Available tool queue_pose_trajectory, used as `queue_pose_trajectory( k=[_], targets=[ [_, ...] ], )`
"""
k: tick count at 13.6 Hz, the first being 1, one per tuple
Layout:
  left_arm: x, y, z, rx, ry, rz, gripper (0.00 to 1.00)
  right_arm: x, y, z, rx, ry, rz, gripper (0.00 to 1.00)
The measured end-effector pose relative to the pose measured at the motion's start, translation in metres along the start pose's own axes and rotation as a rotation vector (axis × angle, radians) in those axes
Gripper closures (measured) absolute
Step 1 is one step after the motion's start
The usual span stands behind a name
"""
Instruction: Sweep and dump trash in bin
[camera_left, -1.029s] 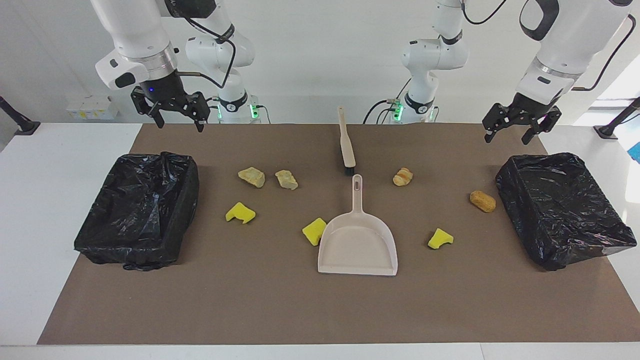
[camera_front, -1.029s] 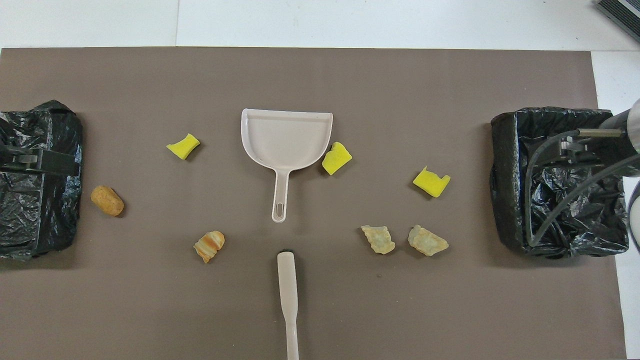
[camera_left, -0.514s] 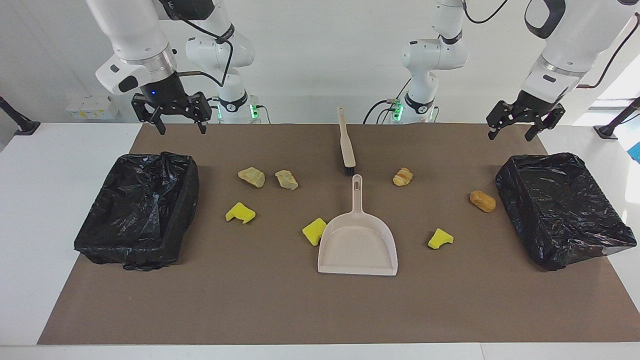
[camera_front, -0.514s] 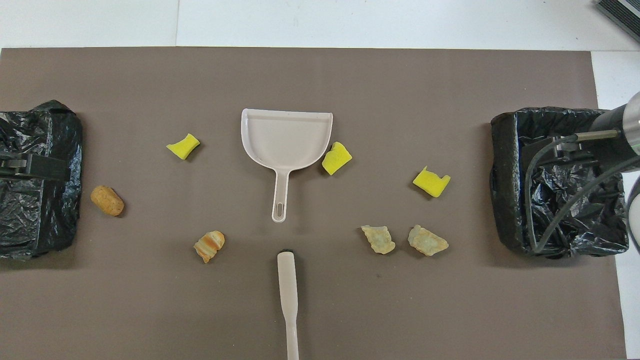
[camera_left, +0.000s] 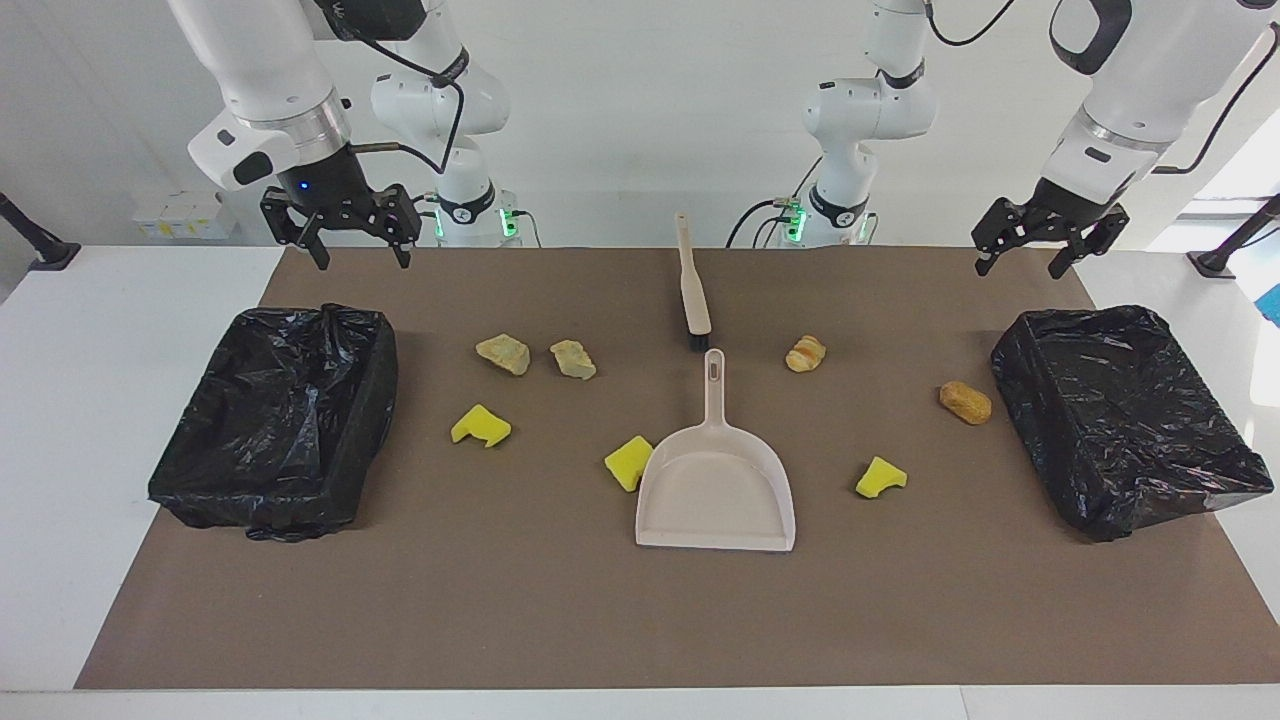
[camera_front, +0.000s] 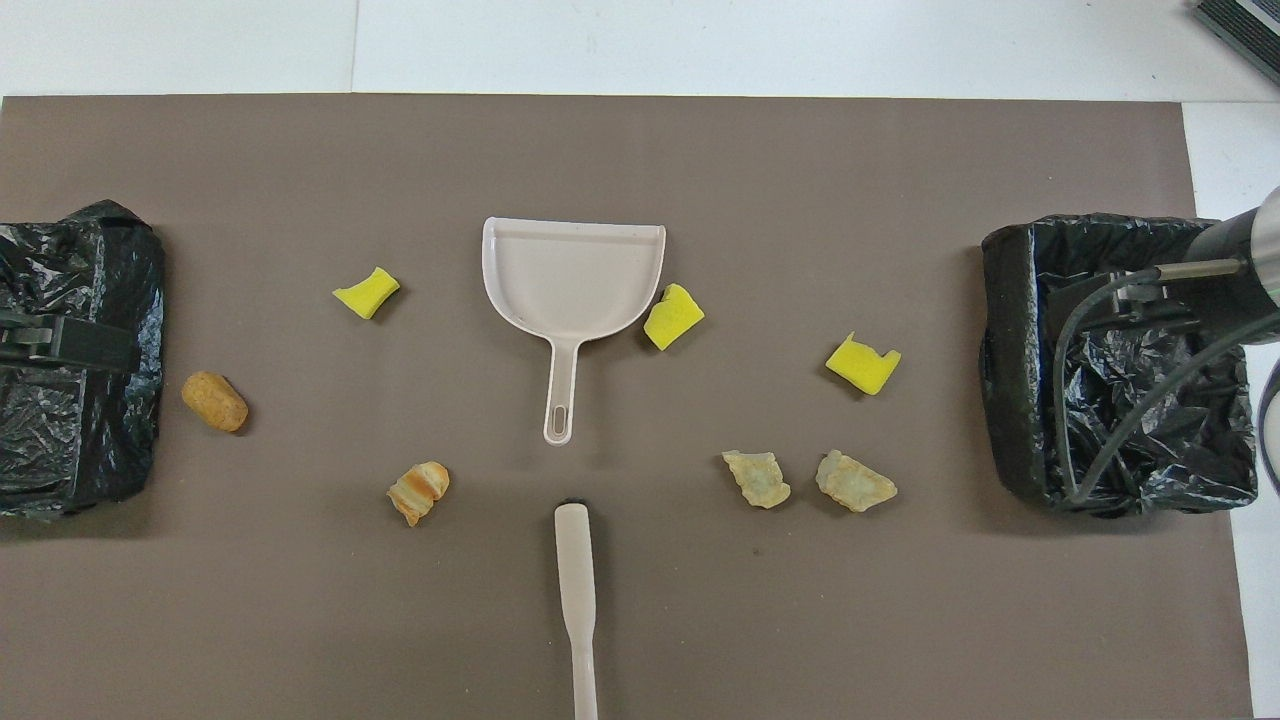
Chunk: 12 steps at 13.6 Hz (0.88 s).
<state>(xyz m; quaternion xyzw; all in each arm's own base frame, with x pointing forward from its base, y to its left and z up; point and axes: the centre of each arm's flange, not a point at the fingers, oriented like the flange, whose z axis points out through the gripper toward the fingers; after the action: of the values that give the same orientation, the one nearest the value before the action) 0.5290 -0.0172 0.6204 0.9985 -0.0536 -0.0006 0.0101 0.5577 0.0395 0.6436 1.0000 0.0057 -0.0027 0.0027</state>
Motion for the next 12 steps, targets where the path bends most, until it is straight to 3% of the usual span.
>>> queue_pose_trajectory(
  k=[5, 7, 12],
  targets=[
    [-0.012, 0.05, 0.015, -0.001, -0.04, 0.065, 0.0, 0.008, 0.007, 0.004, 0.003, 0.047, 0.013, 0.0],
    [-0.023, 0.083, 0.034, -0.001, -0.015, 0.071, 0.0, 0.01, -0.001, 0.008, 0.005, 0.058, 0.023, 0.0],
    [-0.062, 0.146, 0.083, 0.003, -0.039, 0.151, 0.0, 0.015, -0.084, 0.024, 0.012, 0.091, 0.003, 0.0]
  ],
)
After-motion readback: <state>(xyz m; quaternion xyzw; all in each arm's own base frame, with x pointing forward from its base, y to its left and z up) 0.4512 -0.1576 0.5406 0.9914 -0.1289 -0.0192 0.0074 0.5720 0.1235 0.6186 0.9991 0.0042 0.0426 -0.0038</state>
